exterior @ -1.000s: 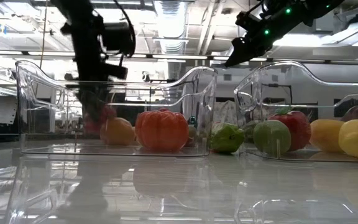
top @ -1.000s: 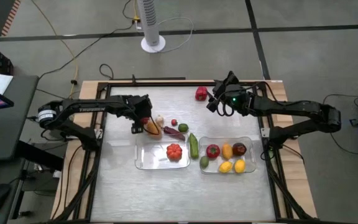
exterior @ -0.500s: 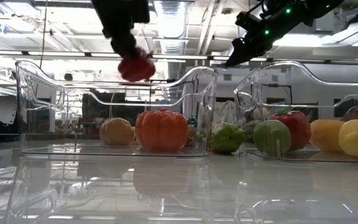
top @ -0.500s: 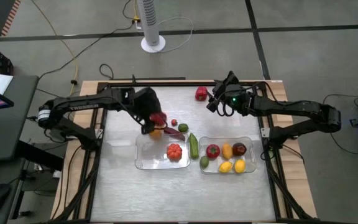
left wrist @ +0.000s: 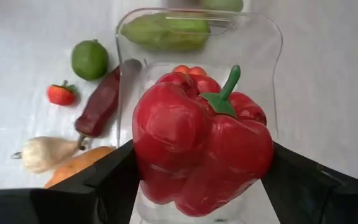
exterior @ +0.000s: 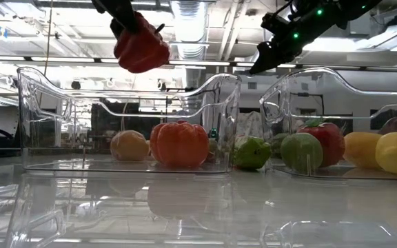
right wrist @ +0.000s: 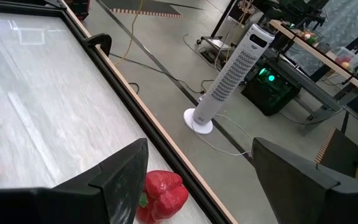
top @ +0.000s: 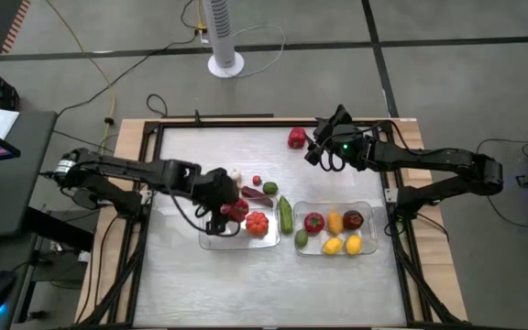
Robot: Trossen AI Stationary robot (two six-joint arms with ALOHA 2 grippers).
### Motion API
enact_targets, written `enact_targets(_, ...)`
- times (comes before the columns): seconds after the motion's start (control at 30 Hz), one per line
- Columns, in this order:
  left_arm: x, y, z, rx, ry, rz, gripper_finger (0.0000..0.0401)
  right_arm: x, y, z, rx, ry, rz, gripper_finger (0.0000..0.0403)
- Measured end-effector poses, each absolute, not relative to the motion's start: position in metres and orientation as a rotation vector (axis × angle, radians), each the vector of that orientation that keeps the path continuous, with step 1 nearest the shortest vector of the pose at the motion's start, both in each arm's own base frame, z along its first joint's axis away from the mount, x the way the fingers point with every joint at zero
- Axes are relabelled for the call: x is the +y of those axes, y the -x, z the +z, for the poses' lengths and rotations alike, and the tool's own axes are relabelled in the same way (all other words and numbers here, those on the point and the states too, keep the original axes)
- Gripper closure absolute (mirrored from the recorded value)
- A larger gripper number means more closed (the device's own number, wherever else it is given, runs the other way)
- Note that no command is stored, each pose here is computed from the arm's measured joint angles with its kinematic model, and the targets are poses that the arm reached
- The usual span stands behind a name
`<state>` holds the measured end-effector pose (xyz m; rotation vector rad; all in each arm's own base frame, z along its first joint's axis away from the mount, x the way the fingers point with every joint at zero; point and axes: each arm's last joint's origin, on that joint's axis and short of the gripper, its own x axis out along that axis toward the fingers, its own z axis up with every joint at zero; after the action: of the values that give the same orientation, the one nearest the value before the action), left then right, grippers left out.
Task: Sort produce into baskets
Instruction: Put the left red bell pepper into the left transparent bin, then put the garlic into the left transparent bin
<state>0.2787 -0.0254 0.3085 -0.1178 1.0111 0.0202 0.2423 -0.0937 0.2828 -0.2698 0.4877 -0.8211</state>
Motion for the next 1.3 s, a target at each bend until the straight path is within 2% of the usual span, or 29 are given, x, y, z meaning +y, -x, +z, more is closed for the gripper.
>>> enact_targets(0.3,-0.043,-0.276,0.309,0.993,0.083,0.101,0.0120,-0.094,-0.242,0.283,0.487,0.269,-0.821,0.0090)
enact_targets(0.83,-0.038,-0.276,0.308,0.984,0.016,0.192,0.0048,-0.094,-0.242,0.283,0.487,0.268,-0.821,0.0090)
enact_targets(0.97,-0.022,-0.277,0.309,0.971,-0.022,0.315,0.0046,-0.094,-0.242,0.283,0.487,0.268,-0.821,0.0090)
enact_targets(1.17,0.022,-0.277,0.308,0.972,0.106,0.461,0.0049,-0.094,-0.242,0.282,0.494,0.268,-0.820,0.0090)
enact_targets(1.3,0.048,-0.274,0.306,0.981,0.196,0.460,0.0056,-0.093,-0.242,0.281,0.498,0.247,-0.824,0.0090)
